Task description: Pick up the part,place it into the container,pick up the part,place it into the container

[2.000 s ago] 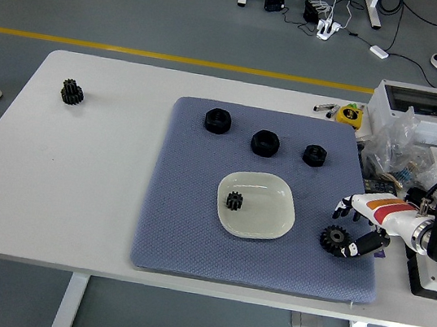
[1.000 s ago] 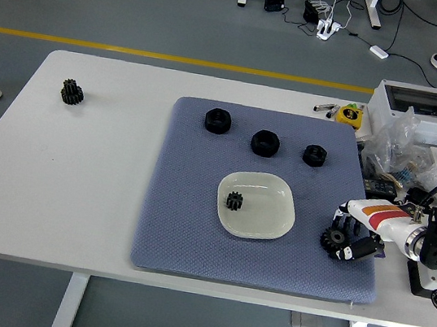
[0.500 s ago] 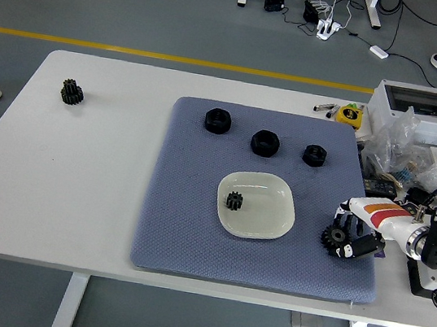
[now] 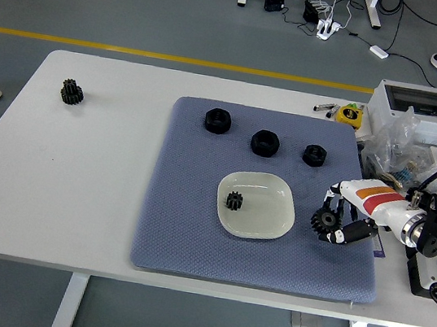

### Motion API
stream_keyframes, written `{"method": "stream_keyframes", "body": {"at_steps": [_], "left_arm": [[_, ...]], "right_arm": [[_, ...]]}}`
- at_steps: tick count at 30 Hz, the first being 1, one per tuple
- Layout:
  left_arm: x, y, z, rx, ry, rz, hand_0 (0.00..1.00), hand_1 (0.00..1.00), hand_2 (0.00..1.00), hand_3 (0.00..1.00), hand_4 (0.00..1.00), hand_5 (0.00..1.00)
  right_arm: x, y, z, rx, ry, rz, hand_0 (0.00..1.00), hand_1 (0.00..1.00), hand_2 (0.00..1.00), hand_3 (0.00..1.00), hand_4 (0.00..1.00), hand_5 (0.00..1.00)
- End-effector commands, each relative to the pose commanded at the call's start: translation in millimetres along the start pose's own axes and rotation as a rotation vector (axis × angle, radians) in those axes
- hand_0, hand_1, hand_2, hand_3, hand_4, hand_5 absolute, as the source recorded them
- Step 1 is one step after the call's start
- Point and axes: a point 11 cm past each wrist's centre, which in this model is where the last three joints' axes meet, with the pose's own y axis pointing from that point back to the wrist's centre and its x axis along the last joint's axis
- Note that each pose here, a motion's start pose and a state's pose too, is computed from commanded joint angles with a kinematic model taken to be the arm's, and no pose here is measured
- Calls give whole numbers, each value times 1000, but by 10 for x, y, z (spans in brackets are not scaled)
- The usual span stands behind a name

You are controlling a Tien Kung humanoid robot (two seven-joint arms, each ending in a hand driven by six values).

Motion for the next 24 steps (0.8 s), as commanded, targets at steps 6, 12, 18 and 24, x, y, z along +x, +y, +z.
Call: {"method": "stream_keyframes", "body": {"at_steps": [6, 12, 18, 24], "left_arm": [[-2, 0, -11, 2, 1, 0, 651, 643, 618, 554, 592, 489], [1, 0, -11, 2, 1, 0, 651, 643, 618, 554, 592, 489], [11, -2, -14, 4, 1, 2, 651, 643, 618, 554, 593, 490], [22, -2, -14, 4, 1, 4, 653, 643, 618, 554, 592, 489]], "right_arm": [[202, -79, -231, 52, 34, 41, 50, 271, 388, 455, 849, 324], [363, -206, -499, 105, 76, 62, 50, 271, 388, 455, 849, 324], [374, -369, -818, 169, 147, 40, 51, 271, 389, 456, 832, 351], [265, -537, -973, 195, 176, -4, 51, 271, 390, 458, 828, 357]]}}
